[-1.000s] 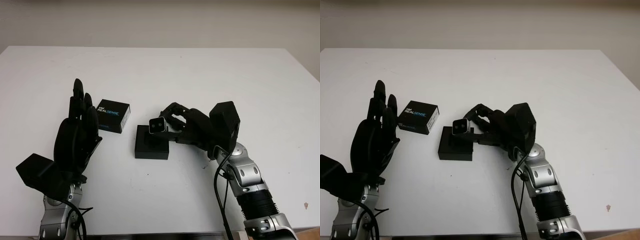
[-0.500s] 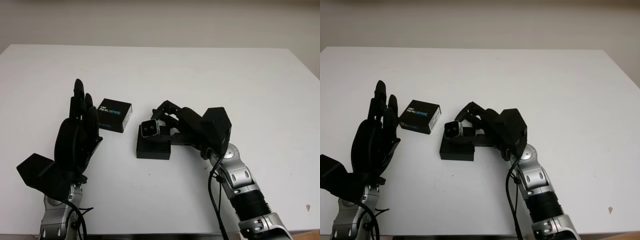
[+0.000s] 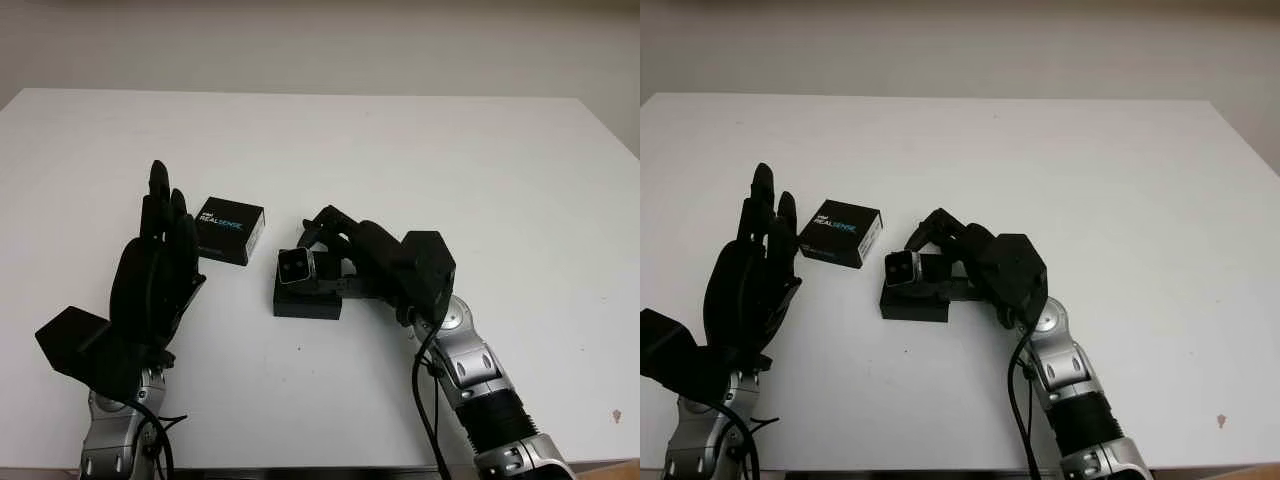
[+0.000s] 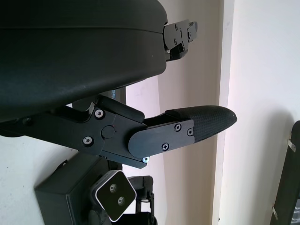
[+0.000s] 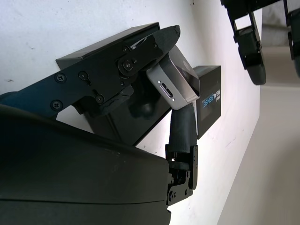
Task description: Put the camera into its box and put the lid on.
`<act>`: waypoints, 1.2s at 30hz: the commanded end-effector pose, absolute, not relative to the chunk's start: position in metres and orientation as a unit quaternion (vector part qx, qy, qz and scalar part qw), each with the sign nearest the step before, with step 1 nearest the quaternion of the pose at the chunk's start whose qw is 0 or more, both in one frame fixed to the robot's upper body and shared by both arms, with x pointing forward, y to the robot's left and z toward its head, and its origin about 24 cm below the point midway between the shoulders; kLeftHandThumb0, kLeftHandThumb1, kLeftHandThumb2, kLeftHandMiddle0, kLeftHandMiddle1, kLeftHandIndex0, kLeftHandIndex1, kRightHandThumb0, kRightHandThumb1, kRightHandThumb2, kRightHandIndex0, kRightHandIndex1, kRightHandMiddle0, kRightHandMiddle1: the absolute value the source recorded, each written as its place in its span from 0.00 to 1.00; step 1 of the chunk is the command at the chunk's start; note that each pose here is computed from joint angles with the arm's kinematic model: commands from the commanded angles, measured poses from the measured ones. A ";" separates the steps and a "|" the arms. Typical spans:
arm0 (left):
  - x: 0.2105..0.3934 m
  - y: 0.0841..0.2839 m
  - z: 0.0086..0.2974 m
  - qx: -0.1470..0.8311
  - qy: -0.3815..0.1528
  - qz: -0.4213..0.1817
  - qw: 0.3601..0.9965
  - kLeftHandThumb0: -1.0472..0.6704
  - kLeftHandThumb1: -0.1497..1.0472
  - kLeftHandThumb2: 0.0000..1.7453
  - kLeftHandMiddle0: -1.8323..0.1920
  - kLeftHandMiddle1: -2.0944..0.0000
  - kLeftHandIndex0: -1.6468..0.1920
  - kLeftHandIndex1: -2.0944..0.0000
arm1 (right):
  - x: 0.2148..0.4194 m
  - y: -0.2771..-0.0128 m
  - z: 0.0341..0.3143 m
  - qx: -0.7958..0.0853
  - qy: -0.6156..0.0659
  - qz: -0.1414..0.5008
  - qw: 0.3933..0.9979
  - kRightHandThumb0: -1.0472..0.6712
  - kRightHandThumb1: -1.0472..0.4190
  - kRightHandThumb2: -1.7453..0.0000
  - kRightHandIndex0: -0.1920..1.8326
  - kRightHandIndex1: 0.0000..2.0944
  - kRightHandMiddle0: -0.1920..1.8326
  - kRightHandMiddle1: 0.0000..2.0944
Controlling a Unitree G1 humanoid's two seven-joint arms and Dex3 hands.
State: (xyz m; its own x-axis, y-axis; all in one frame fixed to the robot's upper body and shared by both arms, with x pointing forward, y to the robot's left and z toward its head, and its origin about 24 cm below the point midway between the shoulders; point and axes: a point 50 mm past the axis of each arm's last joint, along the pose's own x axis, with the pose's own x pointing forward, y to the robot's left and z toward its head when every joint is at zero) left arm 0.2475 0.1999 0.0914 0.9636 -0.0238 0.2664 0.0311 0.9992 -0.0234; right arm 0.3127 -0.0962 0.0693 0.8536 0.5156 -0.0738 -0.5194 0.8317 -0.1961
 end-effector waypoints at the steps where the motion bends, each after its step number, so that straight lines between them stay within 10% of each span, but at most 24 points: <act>1: 0.247 0.199 0.094 -0.015 -0.140 -0.016 0.990 0.18 1.00 0.36 1.00 1.00 1.00 1.00 | 0.311 -0.099 0.073 -0.104 0.001 0.258 0.961 0.41 0.09 0.97 0.18 0.03 0.27 0.93; 36: 0.245 0.200 0.094 -0.013 -0.141 -0.016 0.990 0.17 1.00 0.35 1.00 1.00 1.00 1.00 | 0.301 -0.098 0.056 -0.130 0.042 0.228 0.964 0.39 0.08 0.97 0.19 0.03 0.23 0.95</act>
